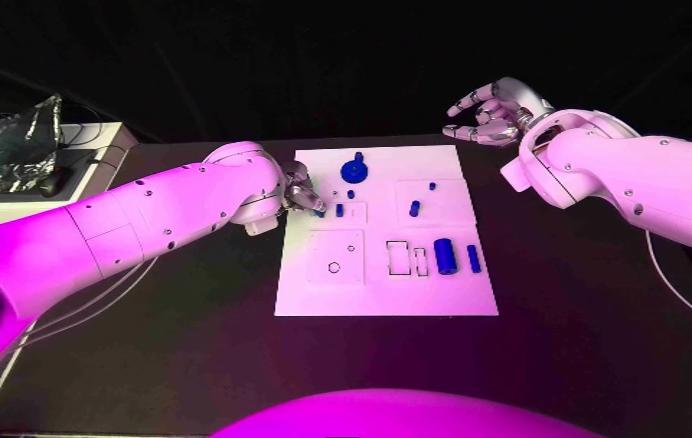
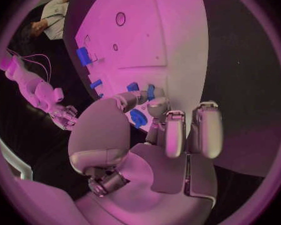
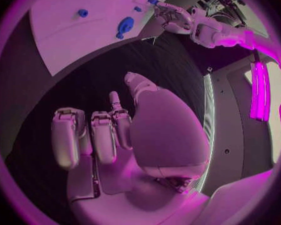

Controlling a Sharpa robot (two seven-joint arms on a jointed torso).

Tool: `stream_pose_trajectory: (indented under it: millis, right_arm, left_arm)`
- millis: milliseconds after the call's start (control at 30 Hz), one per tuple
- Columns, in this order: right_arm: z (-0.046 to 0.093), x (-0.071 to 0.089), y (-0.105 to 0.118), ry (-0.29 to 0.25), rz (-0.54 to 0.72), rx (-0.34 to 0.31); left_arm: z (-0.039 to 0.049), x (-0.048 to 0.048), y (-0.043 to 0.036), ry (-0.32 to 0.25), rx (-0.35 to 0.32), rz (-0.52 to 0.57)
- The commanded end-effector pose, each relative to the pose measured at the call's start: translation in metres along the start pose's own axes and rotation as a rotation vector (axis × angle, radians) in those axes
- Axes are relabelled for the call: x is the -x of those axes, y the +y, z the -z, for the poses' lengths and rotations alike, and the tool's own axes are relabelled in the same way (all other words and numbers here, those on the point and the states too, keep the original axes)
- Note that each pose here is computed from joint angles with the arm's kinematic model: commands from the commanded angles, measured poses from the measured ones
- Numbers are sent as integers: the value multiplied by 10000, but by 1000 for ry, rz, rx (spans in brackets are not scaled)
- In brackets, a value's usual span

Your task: Assemble the parts on the task board

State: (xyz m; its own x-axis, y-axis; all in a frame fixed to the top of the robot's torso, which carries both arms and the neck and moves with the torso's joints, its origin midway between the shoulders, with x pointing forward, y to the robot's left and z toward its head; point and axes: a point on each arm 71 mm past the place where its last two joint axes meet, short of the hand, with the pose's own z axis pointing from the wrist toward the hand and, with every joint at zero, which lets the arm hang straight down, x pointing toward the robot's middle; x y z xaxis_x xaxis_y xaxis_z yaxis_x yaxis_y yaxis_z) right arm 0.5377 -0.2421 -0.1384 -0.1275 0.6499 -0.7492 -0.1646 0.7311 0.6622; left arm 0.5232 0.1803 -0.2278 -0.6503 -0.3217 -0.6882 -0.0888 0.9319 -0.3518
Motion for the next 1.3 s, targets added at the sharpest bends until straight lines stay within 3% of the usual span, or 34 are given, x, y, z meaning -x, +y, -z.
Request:
stream_pose_trajectory:
  millis: [33,700,1300]
  right_arm:
    - [3,-10,10,12,9,10]
    - [0,-10,9,13,10,10]
    - [-1,-7,5,11,11,10]
  left_arm:
    - [-19,-100,29,60,22,-48]
    - [-30,-87,33,47,29,-56]
    - [-58,-106,-2,69,31,-60]
